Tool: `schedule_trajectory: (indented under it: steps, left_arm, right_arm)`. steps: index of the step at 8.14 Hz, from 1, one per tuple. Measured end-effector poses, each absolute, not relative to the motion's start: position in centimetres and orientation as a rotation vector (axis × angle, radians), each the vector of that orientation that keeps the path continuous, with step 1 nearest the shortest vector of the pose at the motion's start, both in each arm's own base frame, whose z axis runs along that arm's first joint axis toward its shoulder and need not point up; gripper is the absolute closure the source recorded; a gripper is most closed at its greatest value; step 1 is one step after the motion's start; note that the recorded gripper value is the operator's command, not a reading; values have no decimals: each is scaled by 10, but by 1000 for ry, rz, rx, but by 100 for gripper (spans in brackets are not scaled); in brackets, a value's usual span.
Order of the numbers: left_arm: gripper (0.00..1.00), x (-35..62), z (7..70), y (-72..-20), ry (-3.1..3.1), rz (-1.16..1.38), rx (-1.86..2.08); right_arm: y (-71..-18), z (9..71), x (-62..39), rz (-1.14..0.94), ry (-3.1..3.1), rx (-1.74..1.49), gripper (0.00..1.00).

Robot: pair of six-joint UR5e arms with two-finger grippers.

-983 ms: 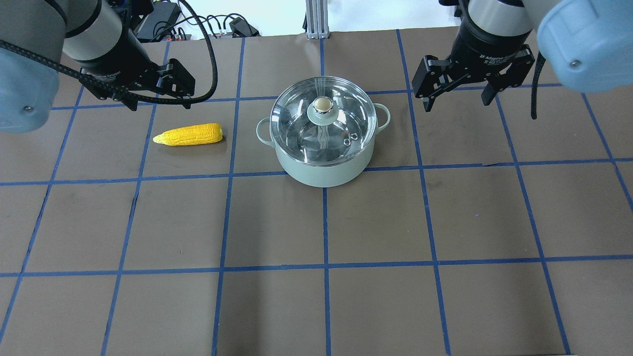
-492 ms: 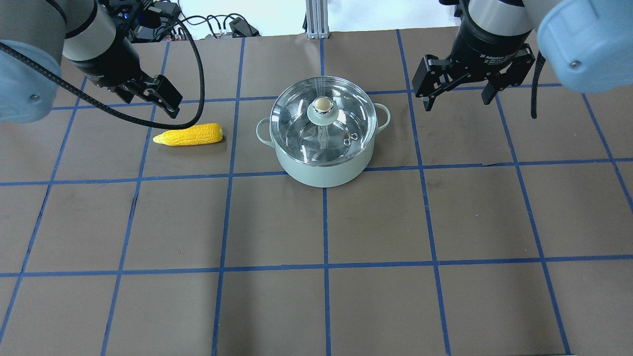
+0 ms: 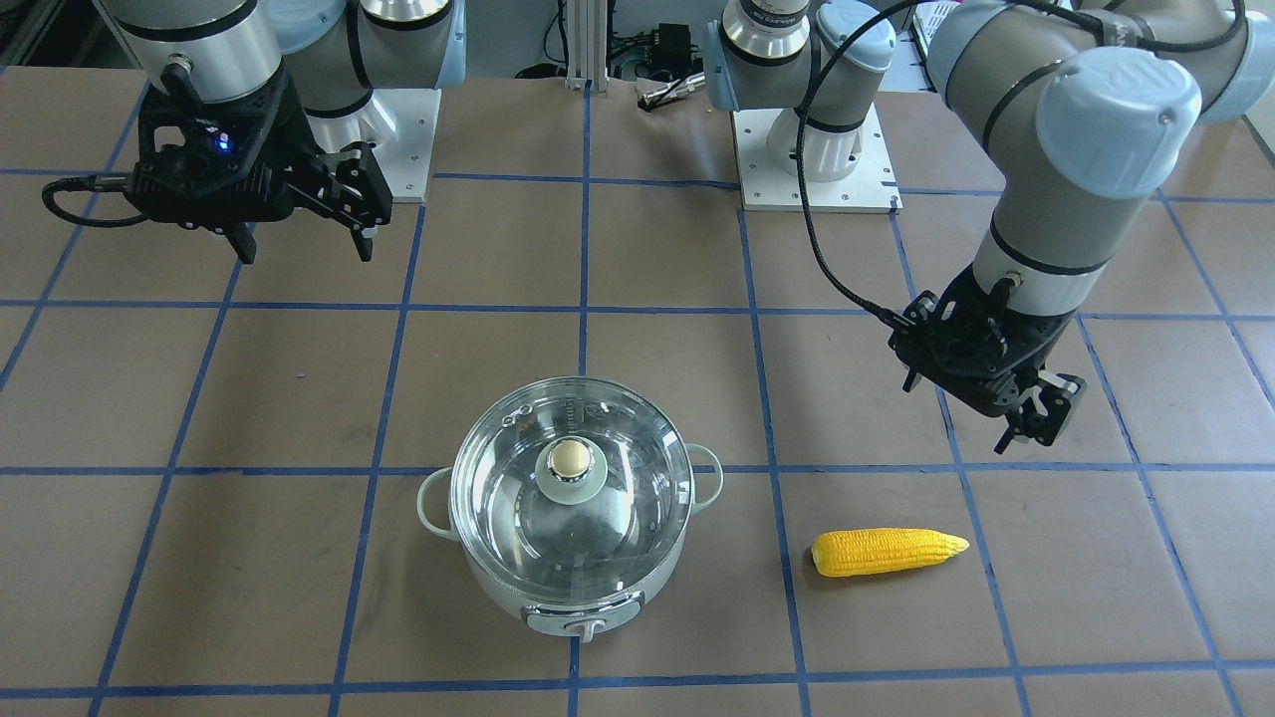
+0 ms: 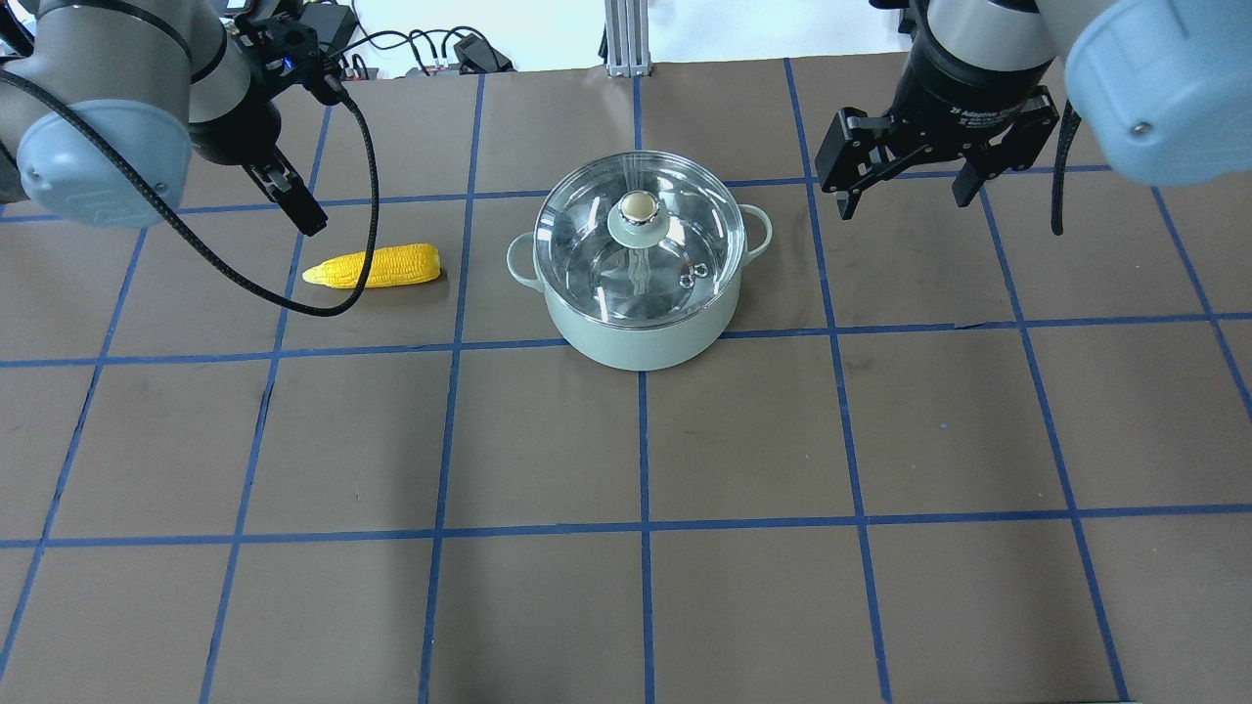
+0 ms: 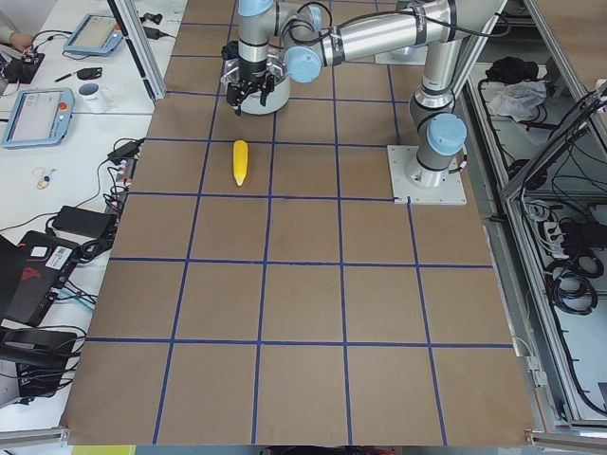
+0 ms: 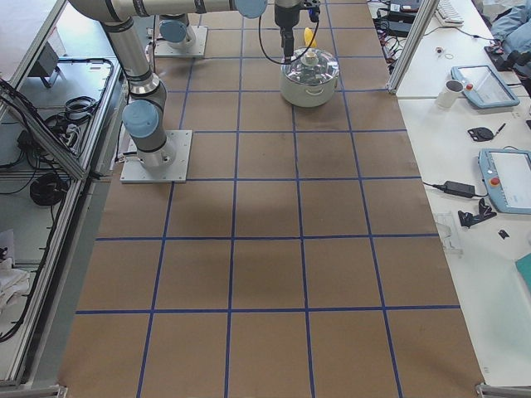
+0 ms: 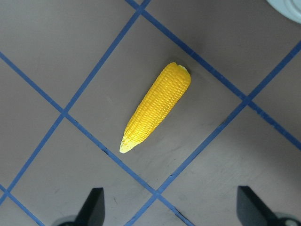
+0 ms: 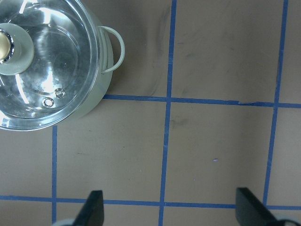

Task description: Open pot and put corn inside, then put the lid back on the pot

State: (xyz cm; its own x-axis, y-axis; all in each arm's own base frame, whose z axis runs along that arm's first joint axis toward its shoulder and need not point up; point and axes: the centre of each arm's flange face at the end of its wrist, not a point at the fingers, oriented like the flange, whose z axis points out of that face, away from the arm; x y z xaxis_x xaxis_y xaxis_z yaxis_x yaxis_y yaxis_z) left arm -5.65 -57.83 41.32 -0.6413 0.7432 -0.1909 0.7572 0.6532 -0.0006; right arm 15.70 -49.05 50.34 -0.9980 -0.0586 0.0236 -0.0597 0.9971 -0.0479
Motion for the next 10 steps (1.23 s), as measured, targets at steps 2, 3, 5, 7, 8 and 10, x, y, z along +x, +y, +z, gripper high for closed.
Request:
schedule_trajectory:
  steps: [2,3,5,7,8,10]
  left_arm:
    - [0,-36,376,-598,2612,-36,1434]
    - [0,-20,355,-607,2591,2,1511]
    - [0,-5,315,-627,2559,-22,1637]
    - [0,-1,274,-642,2545,-22,1707]
    - [0,0,261,-649,2524,-41,1735]
    - [0,-2,245,-656,2502,-81,1797]
  right_arm:
    - [-490,505,157,79,-3117,92,0]
    - [-487,508,157,88,-3116,92,0]
    - [-480,515,156,97,-3114,91,0]
    - [-477,519,156,108,-3117,86,0]
    - [-476,520,156,109,-3119,85,0]
    - [-476,520,157,109,-3122,84,0]
